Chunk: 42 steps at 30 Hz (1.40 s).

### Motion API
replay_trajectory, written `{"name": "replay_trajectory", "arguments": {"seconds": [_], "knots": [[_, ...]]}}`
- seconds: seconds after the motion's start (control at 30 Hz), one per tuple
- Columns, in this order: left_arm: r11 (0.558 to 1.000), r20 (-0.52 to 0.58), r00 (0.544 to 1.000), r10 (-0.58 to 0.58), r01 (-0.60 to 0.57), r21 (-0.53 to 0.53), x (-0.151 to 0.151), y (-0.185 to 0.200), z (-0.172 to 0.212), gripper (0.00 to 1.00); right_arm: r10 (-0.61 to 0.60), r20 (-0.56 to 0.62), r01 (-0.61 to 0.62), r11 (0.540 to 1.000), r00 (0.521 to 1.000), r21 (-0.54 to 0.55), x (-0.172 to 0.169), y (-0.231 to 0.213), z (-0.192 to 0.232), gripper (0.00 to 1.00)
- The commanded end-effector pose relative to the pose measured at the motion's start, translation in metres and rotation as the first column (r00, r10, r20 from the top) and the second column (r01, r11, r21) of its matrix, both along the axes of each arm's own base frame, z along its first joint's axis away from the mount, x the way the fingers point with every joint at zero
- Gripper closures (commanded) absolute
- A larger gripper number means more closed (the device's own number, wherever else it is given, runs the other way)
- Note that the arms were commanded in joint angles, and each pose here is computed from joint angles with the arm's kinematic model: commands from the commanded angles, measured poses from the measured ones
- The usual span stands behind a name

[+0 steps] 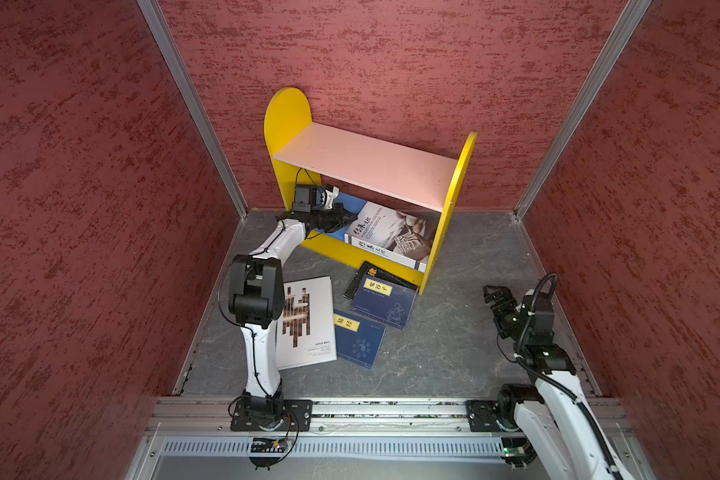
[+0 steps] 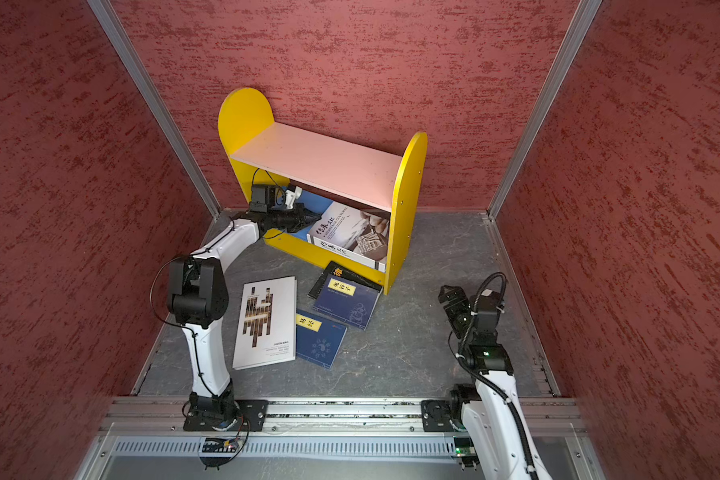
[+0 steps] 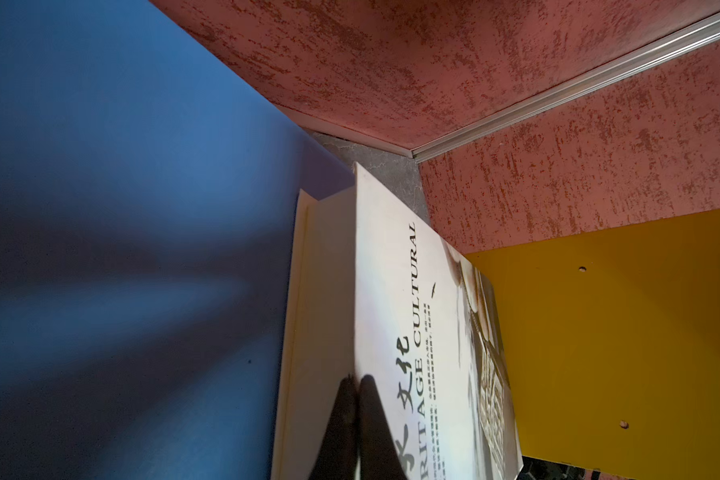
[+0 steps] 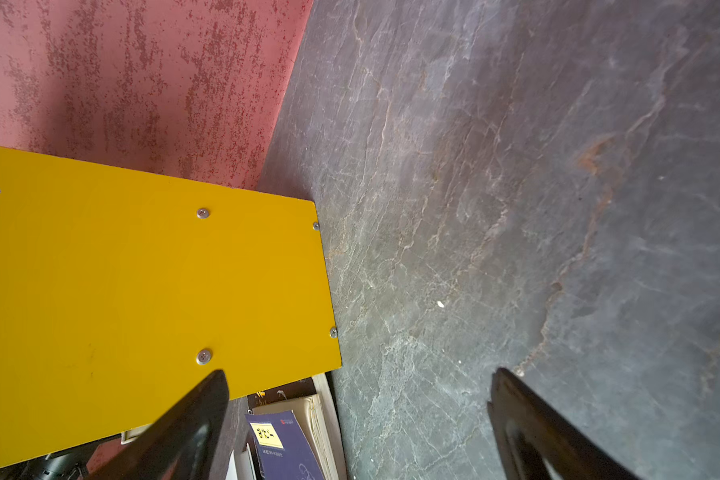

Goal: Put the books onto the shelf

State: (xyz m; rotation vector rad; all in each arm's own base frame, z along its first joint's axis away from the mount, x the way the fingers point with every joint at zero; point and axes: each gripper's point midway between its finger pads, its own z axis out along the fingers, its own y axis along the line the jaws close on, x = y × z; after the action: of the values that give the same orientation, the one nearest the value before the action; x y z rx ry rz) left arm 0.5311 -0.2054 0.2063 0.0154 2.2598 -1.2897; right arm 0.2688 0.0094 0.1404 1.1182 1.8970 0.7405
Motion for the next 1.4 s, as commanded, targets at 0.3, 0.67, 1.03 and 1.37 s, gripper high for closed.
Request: {"name": "replay_trajectory", "arguments": {"seconds": [0.3,0.67,1.03,1.37], "knots": [[0.981,-0.007,0.984,-0.175,0.174,-0.086,-0.031,-0.049,0.017,1.0,-0.024,-0.033,0.024,1.0,0.999,-0.008,-0.006,-0.004,-0.01,0.01],[0.984,-0.009,0.988,-0.155,0.154,-0.085,-0.024,-0.057,0.013,1.0,-0.021,-0.037,0.02,1.0,0.999,-0.012,-0.004,-0.004,-0.012,0.01],[0.986,-0.017,0.989,-0.149,0.147,-0.08,-0.022,-0.057,0.01,0.99,-0.016,-0.022,0.016,1.0,1.0,-0.011,0.0,-0.003,-0.009,0.01],[0.989,-0.026,0.991,-0.134,0.132,-0.072,-0.02,-0.053,0.006,0.73,0.016,-0.006,-0.016,1.0,1.0,-0.02,0.009,0.0,-0.002,0.01]]}}
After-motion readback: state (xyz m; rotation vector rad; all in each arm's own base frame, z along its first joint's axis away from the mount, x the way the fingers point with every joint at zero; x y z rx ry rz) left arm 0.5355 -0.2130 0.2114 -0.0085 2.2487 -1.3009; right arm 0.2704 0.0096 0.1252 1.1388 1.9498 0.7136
